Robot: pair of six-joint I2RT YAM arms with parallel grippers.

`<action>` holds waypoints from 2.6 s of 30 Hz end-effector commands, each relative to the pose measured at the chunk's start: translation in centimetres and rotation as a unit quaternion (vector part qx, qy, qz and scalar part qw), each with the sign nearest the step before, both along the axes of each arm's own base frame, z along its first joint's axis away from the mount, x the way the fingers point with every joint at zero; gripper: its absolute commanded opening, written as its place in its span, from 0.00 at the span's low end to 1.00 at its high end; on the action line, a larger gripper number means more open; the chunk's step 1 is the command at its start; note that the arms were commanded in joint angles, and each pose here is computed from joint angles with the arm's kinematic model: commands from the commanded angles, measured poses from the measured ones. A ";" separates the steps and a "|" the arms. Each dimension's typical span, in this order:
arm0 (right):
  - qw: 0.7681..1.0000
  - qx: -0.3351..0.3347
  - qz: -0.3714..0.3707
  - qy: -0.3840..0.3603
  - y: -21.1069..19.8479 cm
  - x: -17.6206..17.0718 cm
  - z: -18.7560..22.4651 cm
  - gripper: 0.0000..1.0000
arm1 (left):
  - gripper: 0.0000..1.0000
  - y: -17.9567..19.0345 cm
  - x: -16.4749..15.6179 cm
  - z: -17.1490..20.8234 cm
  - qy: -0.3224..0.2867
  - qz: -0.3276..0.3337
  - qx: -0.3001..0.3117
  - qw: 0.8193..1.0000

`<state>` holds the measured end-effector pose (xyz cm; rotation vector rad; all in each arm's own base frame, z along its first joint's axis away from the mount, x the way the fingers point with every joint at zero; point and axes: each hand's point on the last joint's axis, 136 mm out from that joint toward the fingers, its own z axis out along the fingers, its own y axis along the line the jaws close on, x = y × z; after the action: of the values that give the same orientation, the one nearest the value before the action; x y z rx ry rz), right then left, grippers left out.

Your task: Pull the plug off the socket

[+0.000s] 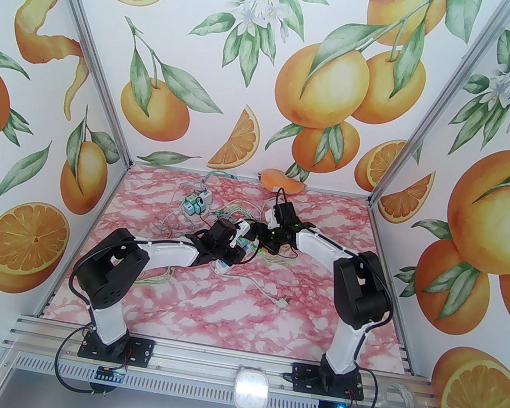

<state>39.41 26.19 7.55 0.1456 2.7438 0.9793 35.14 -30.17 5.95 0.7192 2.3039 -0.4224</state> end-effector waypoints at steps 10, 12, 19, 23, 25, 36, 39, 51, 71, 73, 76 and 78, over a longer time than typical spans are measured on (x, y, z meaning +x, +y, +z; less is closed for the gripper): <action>0.998 -0.054 -0.003 0.034 -2.0 -1.3 -3.9 0.75 | 0.35 -1.1 -0.3 1.0 -0.001 -0.006 -0.021 1.000; 0.997 -0.065 -0.001 0.035 -2.4 -1.9 -4.3 0.74 | 0.35 -1.2 0.0 1.3 -0.003 -0.002 -0.022 1.000; 0.993 -0.109 0.012 0.048 -4.1 -3.4 -6.0 0.72 | 0.35 -1.4 0.8 2.5 -0.007 0.016 -0.042 0.999; 0.991 -0.120 0.014 0.051 -4.5 -3.8 -6.6 0.72 | 0.35 -1.6 1.2 3.3 0.006 0.031 -0.076 0.997; 0.991 -0.122 0.014 0.052 -4.5 -3.8 -6.8 0.72 | 0.35 -1.8 1.2 3.9 0.009 0.033 -0.092 0.995; 0.989 -0.132 0.027 0.057 -4.2 -3.9 -7.3 0.72 | 0.34 -2.5 0.3 3.4 -0.066 0.008 0.028 0.997; 0.988 -0.139 0.032 0.055 -4.2 -3.9 -7.2 0.72 | 0.34 -2.5 0.0 2.9 -0.087 -0.001 0.073 0.994; 0.987 -0.145 0.033 0.055 -4.4 -3.8 -7.3 0.72 | 0.34 -1.3 0.7 6.0 -0.047 0.031 -0.003 0.998; 0.996 -0.083 0.019 -0.034 -2.1 0.2 -0.1 0.78 | 0.35 1.2 2.3 14.4 -0.080 0.041 -0.028 0.996; 0.996 -0.078 0.019 -0.035 -1.9 0.4 0.1 0.78 | 0.34 1.6 2.7 15.8 -0.086 0.045 -0.031 0.995; 0.996 -0.076 0.017 -0.031 -1.8 0.3 -0.2 0.78 | 0.34 2.3 3.5 17.7 -0.090 0.055 -0.052 0.993; 0.997 -0.075 0.016 -0.029 -1.8 0.2 -0.4 0.78 | 0.34 2.9 4.1 19.2 -0.099 0.061 -0.061 0.991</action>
<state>39.50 24.70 7.26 0.0214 2.7526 0.8118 38.86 -27.83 21.08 0.5489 2.1689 -0.3770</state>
